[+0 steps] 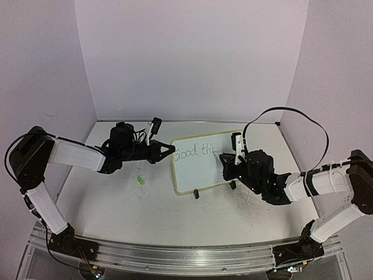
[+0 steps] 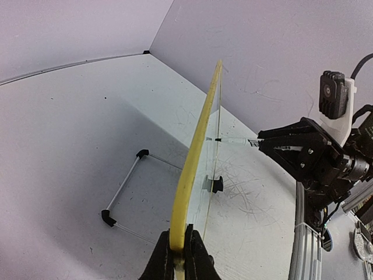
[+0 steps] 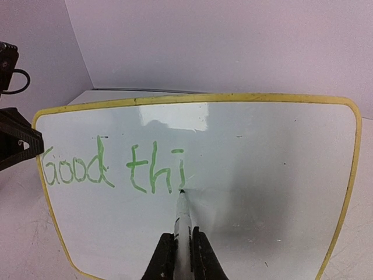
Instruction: Write a sentence on the whiteboard
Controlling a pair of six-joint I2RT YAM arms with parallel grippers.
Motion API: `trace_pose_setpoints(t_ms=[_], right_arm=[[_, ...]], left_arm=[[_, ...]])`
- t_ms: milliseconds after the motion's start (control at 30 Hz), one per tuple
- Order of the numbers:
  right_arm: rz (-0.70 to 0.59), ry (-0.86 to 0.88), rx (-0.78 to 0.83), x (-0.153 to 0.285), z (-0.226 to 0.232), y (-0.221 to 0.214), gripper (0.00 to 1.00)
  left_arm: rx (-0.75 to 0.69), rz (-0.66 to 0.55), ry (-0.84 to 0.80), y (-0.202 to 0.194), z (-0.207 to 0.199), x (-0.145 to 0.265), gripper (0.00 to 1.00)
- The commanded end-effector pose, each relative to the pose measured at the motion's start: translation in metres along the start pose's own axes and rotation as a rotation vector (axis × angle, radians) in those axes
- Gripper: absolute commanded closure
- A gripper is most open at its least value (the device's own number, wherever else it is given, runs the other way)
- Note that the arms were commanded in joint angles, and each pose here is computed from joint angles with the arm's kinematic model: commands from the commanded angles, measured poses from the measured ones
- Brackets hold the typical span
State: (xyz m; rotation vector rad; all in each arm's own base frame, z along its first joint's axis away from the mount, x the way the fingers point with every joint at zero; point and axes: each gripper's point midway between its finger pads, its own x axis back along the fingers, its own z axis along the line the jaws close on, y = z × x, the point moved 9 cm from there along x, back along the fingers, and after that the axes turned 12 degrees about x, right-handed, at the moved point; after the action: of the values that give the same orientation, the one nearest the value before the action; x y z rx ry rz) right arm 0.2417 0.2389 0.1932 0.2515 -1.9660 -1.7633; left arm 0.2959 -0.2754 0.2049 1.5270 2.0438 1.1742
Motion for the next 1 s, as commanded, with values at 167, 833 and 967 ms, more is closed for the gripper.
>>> trace_pose_setpoints(t_ms=[167, 833, 967], right_arm=[[-0.099, -0.032, -0.001, 0.002, -0.012, 0.031, 1.0], [-0.066, -0.045, 0.008, -0.01, -0.01, 0.023, 1.0], [-0.042, -0.055, 0.008, -0.01, -0.011, 0.018, 1.0]], left_arm=[[-0.091, -0.08, 0.018, 0.017, -0.007, 0.008, 1.0], [-0.097, -0.078, 0.019, 0.017, -0.007, 0.007, 1.0], [-0.097, -0.08, 0.019, 0.017, -0.007, 0.007, 1.0]])
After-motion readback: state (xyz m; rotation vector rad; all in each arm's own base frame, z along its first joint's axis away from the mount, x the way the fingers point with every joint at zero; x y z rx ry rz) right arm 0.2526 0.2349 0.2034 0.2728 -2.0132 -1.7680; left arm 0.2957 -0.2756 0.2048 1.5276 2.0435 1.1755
